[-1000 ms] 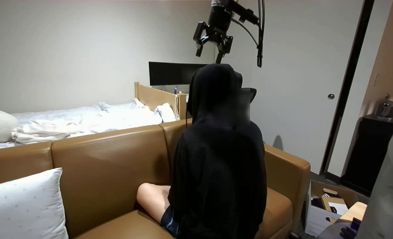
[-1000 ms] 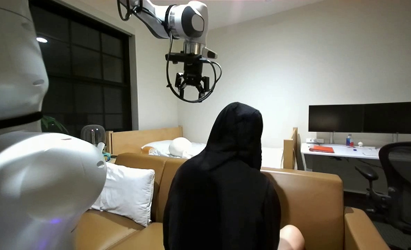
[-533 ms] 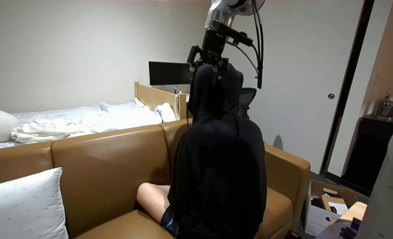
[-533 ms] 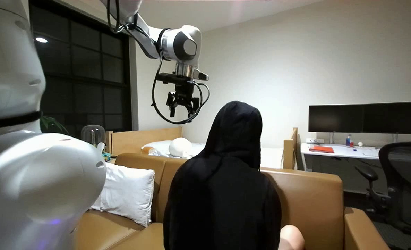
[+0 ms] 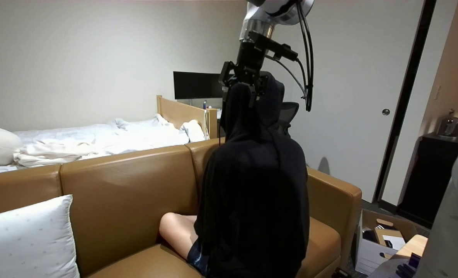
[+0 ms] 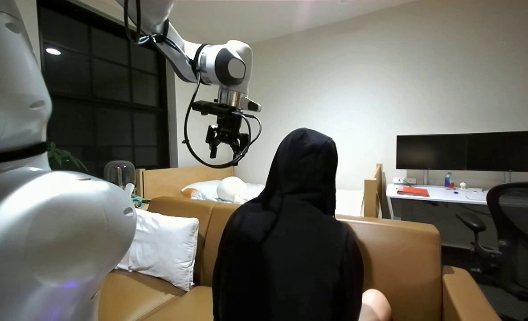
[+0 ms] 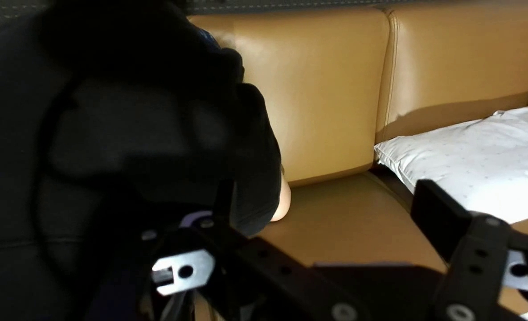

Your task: Cover the human's head with the hoodie

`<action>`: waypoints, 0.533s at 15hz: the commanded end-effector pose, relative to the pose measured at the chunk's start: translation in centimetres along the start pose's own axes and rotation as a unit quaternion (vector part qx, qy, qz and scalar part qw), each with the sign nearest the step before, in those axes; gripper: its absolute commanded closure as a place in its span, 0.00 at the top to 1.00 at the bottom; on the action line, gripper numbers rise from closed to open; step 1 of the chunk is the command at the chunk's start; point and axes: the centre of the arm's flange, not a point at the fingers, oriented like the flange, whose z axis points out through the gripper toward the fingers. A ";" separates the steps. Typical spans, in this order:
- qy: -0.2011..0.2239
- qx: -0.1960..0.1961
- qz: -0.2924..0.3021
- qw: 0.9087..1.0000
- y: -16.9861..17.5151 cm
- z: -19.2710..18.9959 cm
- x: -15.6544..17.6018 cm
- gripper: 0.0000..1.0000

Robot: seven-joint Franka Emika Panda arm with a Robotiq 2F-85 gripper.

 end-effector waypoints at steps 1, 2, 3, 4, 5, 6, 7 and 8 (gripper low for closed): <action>0.013 0.014 0.009 1.000 0.1 -0.5 -2.4 1.00; 0.014 0.018 0.009 1.000 0.2 -0.6 -2.6 1.00; 0.015 0.018 0.011 1.000 0.2 -0.8 -2.7 1.00; 0.015 0.020 0.011 1.000 0.3 -0.9 -2.9 1.00; 0.016 0.021 0.012 1.000 0.2 -1.0 -3.1 1.00; 0.016 0.023 0.012 1.000 0.2 -1.1 -3.3 1.00; 0.016 0.021 0.014 1.000 0.1 -1.1 -3.3 1.00; 0.017 0.021 0.014 1.000 0.1 -1.2 -3.3 1.00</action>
